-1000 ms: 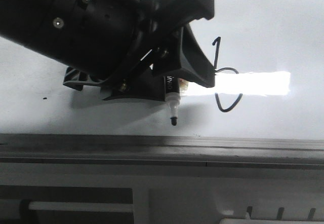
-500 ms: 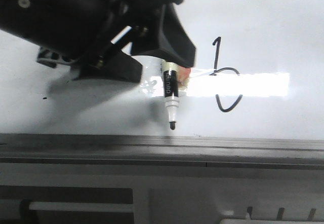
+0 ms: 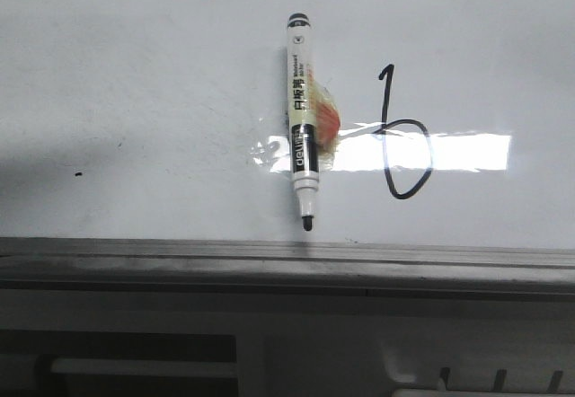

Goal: Write number 6 on whiteboard

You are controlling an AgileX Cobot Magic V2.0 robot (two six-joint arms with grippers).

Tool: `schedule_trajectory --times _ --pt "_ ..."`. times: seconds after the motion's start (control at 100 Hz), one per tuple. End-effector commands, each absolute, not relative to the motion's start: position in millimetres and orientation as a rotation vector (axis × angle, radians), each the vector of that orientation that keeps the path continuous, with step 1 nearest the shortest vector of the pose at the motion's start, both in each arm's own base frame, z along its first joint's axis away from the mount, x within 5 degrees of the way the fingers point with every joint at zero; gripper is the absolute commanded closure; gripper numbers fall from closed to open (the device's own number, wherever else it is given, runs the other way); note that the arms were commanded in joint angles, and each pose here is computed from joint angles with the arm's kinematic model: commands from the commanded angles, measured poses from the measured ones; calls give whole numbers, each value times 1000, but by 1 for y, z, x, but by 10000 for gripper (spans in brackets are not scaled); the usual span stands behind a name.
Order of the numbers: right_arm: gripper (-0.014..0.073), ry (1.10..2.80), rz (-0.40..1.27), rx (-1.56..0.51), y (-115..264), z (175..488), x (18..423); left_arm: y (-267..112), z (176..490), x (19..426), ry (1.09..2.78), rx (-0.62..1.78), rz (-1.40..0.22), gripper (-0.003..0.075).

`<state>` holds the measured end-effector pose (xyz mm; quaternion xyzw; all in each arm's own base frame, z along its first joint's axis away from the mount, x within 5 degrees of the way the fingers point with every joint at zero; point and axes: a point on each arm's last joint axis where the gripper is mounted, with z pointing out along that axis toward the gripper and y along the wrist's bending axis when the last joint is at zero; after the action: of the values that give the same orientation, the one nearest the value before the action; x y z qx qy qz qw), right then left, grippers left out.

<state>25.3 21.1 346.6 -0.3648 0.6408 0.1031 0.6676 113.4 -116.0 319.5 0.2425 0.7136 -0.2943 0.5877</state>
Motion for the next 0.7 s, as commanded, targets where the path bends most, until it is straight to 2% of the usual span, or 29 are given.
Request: schedule_trajectory --times 0.0,0.16,0.26,0.69 --pt "659 1368 206 -714 9 345 17 -103 314 99 1619 573 -695 739" --pt "659 1322 208 -685 -4 324 0 -80 283 77 1610 557 -710 739" --pt "659 1353 208 -700 -1 322 4 -74 272 70 1607 554 -725 739" --pt "659 1375 206 -712 1 317 7 -71 251 68 1652 563 -705 739"
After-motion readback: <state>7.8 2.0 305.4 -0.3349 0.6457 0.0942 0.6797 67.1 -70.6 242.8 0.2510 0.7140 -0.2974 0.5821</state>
